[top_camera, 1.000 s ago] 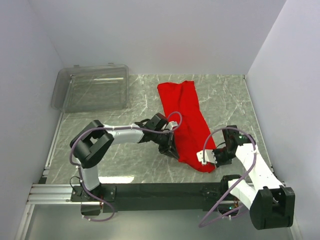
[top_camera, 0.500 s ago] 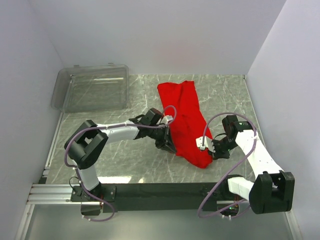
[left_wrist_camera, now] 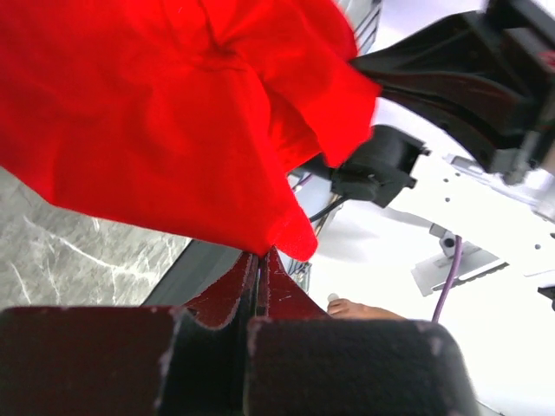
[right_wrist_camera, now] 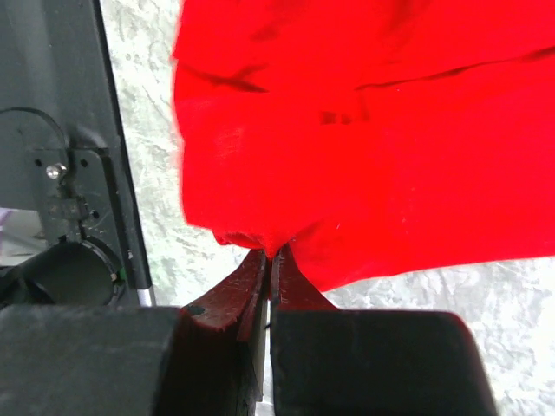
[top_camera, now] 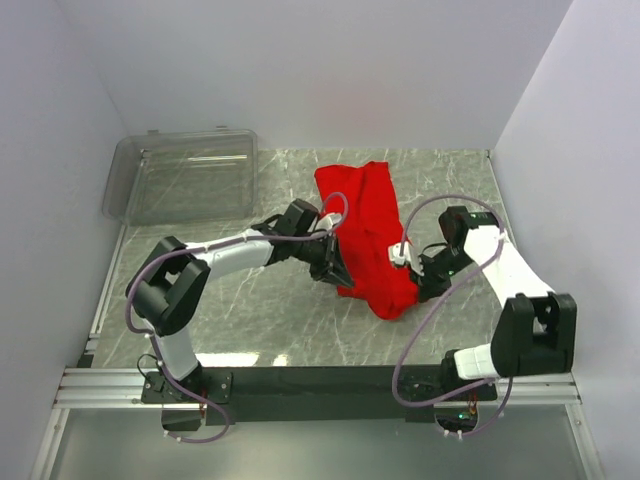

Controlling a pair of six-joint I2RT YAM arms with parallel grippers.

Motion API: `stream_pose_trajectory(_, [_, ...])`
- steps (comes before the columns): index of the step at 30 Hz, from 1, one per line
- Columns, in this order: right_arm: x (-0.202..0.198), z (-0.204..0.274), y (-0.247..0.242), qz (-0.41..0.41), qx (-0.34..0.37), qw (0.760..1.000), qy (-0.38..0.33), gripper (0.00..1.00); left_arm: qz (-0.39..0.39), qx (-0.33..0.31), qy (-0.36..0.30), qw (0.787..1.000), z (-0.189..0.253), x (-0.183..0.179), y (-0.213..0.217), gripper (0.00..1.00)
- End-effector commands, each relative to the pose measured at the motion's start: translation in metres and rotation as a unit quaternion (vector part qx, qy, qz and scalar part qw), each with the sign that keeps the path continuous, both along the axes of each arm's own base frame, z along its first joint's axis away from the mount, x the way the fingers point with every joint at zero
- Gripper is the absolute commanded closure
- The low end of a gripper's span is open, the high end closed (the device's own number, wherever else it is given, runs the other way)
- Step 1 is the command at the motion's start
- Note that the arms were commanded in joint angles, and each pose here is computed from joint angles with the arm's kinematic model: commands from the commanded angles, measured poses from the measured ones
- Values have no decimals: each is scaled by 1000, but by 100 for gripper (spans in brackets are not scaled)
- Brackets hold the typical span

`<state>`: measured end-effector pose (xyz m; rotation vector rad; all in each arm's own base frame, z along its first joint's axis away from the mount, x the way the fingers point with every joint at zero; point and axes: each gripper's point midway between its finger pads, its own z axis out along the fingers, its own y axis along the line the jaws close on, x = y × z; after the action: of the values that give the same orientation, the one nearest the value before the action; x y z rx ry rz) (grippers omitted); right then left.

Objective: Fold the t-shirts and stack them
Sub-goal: Fold the tshirt

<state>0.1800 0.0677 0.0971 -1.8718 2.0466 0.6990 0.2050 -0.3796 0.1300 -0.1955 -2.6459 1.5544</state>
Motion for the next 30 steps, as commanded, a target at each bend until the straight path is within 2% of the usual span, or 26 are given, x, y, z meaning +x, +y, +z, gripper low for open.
stream_pose_trajectory(1, [1,9,5,-14,14,999,42,100,-3,-38,-14,999,28,14,-3,99])
stream_pose_trajectory(11, [42,16,13,-63,25,993,95,100,31,-35,5,999,23,57,-2,99])
stream_pose_trajectory(19, [67,4,12,-87,17,988,130,100,44,-22,27,998,7,74,-1,99])
stream_pose_trajectory(30, [103,0,10,-133,25,981,136,100,93,-13,22,995,7,107,16,99])
